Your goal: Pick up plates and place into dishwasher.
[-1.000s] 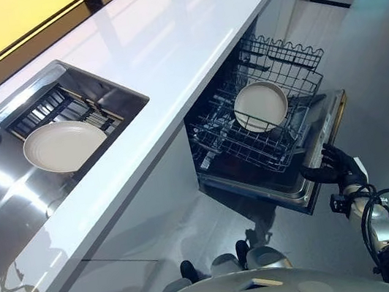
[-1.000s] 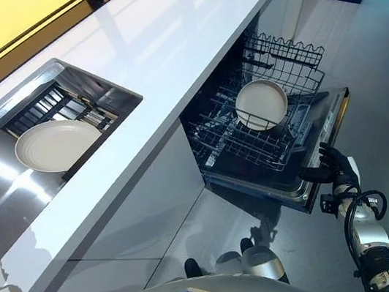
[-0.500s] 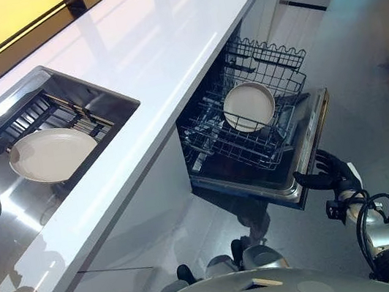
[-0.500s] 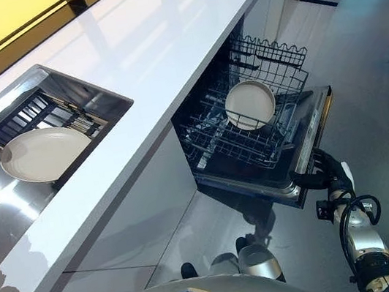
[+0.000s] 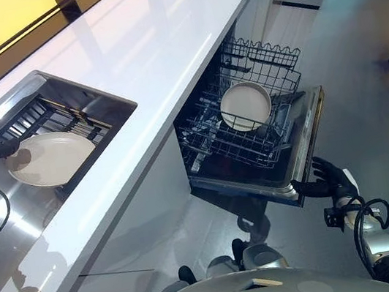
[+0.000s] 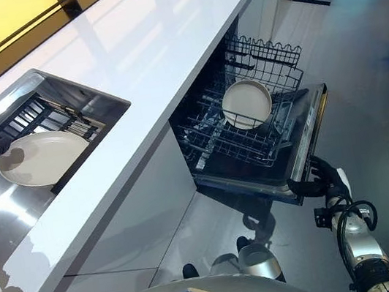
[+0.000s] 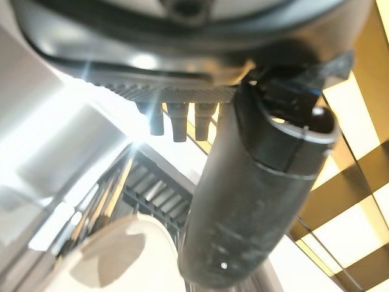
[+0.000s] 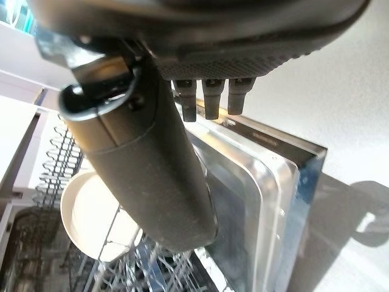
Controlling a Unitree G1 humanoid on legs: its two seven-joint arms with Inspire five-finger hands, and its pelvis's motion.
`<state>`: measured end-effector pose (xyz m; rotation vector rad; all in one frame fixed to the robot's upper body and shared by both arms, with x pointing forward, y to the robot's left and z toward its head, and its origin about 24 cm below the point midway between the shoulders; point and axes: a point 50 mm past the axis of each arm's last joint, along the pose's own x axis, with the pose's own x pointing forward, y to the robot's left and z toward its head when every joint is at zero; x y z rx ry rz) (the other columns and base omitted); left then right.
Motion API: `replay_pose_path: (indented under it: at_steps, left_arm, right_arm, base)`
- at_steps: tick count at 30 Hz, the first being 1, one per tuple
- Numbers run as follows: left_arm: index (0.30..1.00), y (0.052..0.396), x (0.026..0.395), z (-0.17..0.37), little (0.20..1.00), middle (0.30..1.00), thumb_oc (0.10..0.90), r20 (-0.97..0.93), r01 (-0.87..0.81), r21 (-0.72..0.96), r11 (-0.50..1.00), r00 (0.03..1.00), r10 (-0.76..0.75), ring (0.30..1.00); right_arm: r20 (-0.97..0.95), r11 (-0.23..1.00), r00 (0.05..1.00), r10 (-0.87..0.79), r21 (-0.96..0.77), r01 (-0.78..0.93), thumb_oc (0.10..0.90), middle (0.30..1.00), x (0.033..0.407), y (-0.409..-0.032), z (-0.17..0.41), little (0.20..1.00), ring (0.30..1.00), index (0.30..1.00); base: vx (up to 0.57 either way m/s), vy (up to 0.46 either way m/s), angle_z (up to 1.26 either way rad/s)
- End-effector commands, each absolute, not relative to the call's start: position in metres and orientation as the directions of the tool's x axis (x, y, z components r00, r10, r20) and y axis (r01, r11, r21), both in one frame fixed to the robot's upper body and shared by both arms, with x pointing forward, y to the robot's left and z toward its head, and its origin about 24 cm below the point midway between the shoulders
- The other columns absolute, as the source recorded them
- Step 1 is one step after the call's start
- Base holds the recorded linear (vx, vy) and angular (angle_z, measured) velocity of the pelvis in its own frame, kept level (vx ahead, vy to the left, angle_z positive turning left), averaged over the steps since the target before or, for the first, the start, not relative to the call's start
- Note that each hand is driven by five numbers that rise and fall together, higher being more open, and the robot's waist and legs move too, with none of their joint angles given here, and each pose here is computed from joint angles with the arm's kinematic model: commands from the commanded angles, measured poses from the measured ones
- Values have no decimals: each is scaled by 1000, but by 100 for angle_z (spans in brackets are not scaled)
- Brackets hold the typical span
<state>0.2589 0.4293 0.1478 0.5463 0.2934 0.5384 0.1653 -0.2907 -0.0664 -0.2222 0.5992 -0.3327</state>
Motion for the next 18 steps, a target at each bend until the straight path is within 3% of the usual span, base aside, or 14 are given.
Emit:
replay_pose_path:
  at_steps: [1, 18]
  left_arm:
    - [900, 433, 271, 197, 900, 900, 800, 30, -496, 471, 729, 835, 549, 900]
    - [900, 435, 273, 189, 900, 900, 800, -183, -292, 458, 839, 893, 411, 900]
  right_arm:
    - [-280, 919, 903, -326, -318, 233, 800, 900, 206, -289, -23, 900, 900, 900]
    - [-287, 917, 903, -321, -332, 221, 800, 900, 209, -284, -24, 900, 900, 900]
  base:
    - [0, 0, 0]
    - [1, 0, -1]
